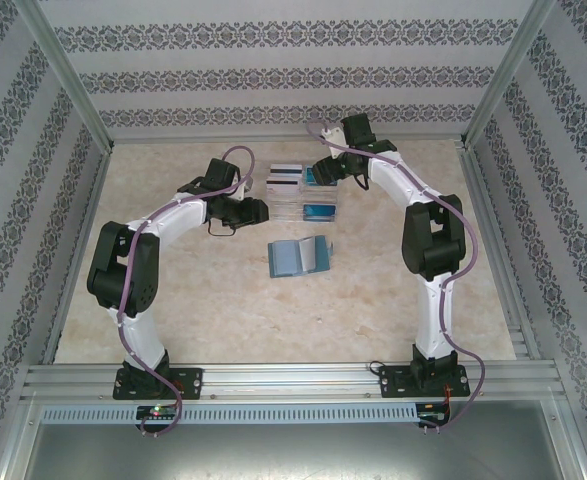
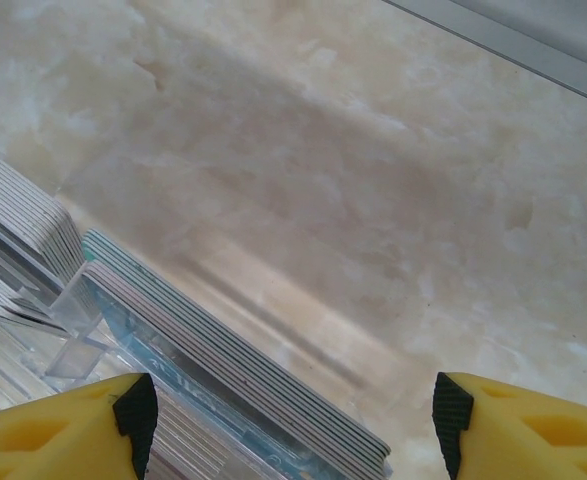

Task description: Put the credit cards into the card holder

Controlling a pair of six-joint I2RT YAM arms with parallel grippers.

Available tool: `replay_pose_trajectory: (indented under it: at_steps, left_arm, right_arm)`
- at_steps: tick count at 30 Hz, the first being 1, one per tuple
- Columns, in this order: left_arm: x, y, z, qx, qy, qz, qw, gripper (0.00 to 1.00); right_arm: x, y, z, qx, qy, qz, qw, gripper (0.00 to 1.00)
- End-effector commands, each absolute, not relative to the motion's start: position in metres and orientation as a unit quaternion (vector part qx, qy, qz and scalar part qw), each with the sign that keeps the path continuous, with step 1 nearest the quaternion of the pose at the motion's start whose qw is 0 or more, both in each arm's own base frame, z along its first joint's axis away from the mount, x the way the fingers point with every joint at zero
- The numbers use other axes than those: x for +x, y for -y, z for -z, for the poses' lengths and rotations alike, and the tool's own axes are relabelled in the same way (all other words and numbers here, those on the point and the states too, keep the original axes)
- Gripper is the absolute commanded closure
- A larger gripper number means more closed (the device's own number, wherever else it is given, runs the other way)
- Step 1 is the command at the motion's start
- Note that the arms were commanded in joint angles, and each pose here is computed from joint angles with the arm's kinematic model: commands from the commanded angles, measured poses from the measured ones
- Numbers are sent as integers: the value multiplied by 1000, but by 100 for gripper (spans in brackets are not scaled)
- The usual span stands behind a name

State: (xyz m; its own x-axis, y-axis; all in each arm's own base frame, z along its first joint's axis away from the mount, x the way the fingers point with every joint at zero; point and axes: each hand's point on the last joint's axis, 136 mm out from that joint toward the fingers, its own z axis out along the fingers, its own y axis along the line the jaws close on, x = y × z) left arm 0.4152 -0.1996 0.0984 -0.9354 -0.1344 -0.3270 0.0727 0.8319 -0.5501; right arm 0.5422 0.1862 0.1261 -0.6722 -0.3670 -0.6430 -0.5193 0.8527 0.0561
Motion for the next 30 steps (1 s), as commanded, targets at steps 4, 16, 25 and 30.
replay_pose_trajectory:
  at_steps: [4,16,25,30]
  left_arm:
    - [425,201,-104,-21,-935,302,186,51]
    - [424,201,-103,-21,-935,304,184,51]
    - [423,202,-102,-22,-934,306,182,51]
    - [423,202,-102,-21,-934,308,182,51]
  right_arm:
    - [539,-193,-110,-261,-911,-122,295,24]
    - [550,-187,-118,-250,-912,-94,312,26]
    - [553,-185,-141,-238,-904,-97,341,31]
    - [554,-184,-144,-233,-903,-105,346,34]
